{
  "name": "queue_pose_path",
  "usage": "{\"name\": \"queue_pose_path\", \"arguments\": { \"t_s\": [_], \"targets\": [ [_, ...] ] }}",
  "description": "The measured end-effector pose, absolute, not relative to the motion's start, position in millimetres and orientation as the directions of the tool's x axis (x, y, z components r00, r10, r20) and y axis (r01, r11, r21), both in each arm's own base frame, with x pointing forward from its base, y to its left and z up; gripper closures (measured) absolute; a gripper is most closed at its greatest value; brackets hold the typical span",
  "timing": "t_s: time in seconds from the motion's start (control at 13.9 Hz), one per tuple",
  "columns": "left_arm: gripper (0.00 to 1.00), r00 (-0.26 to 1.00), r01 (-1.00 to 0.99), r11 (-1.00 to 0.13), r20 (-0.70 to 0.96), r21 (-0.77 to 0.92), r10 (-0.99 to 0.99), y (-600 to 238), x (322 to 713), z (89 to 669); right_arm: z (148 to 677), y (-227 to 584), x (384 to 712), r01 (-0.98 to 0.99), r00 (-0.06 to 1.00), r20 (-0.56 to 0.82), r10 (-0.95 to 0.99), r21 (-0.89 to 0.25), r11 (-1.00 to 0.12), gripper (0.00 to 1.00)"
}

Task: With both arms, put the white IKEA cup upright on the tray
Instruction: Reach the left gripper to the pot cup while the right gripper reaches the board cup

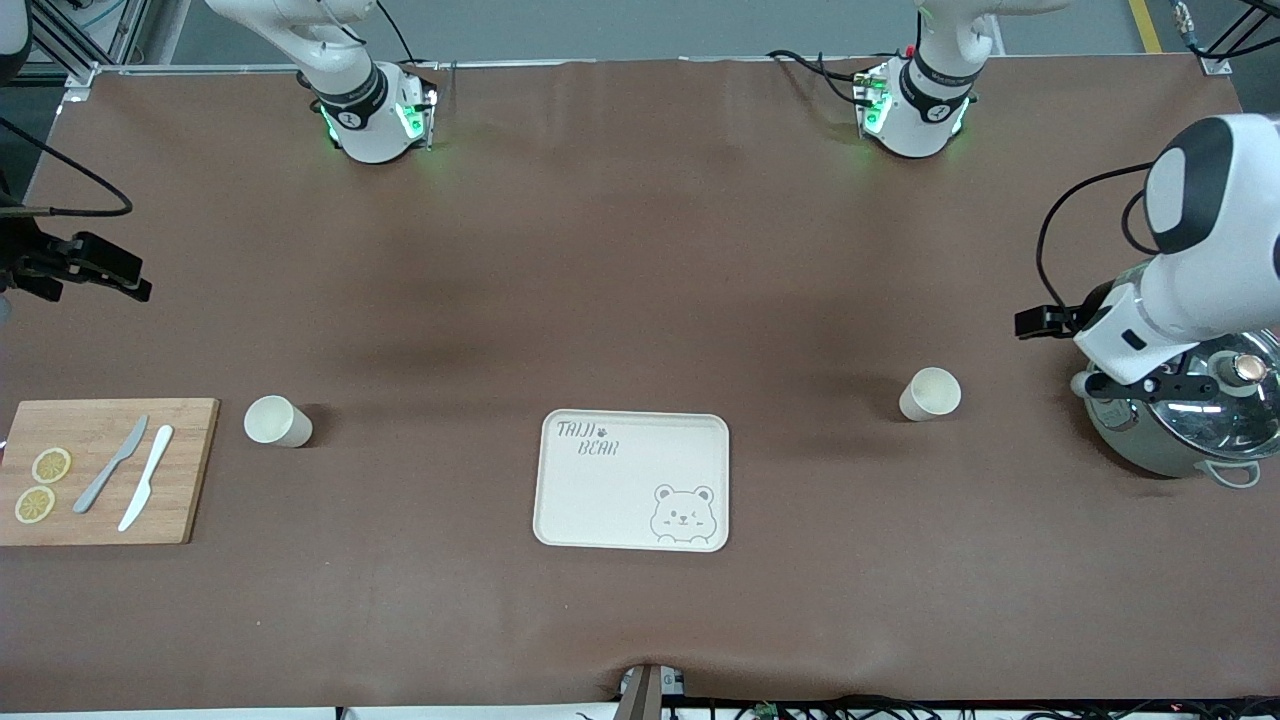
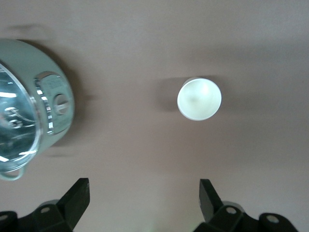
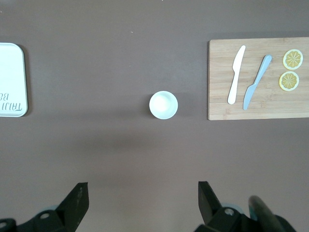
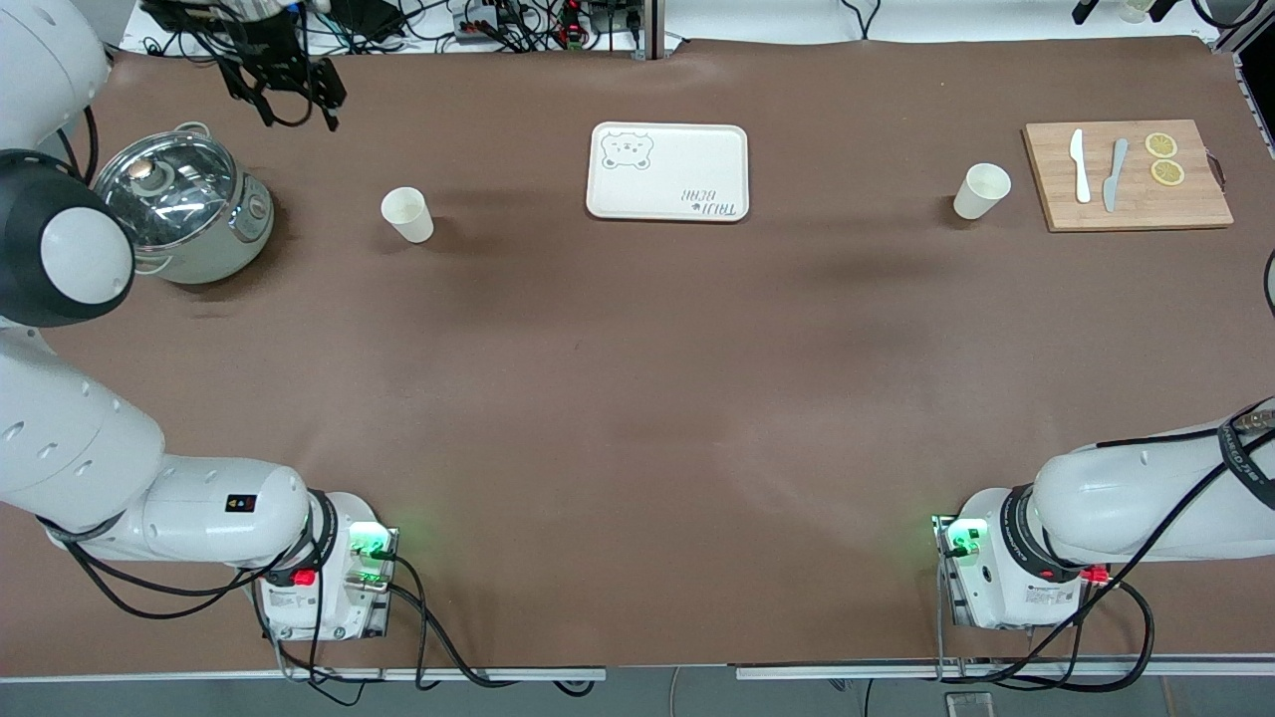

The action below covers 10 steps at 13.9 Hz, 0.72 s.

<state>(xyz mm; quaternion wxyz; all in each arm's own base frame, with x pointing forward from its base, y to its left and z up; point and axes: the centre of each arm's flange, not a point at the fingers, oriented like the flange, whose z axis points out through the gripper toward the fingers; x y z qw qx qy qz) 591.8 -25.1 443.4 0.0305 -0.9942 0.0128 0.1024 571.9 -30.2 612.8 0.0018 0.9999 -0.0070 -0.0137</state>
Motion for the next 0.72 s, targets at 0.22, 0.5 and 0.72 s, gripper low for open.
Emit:
{"name": "queue_pose_path", "arguments": {
  "t_s": [0.22, 0.5, 0.72],
  "targets": [
    [0.00, 0.982, 0.029, -0.999, -0.183, -0.034, 0.035, -27.7, 582.0, 389.3, 595.6, -31.9, 580.3, -0.016, 0.998, -0.055, -0.016, 0.004, -1.000, 0.00],
    [0.00, 0.989, 0.067, -0.998, -0.127, -0.016, 0.069, -30.0, 562.9, 325.8, 578.2, -35.6, 588.7, -0.021, 0.997, -0.078, -0.022, 0.005, -1.000, 0.00],
    [0.03, 0.989, 0.091, -0.996, -0.120, 0.009, 0.089, -31.5, 559.0, 289.2, 568.8, -41.2, 592.4, -0.030, 0.995, -0.093, -0.031, 0.005, -1.000, 0.00]
  ]
}}
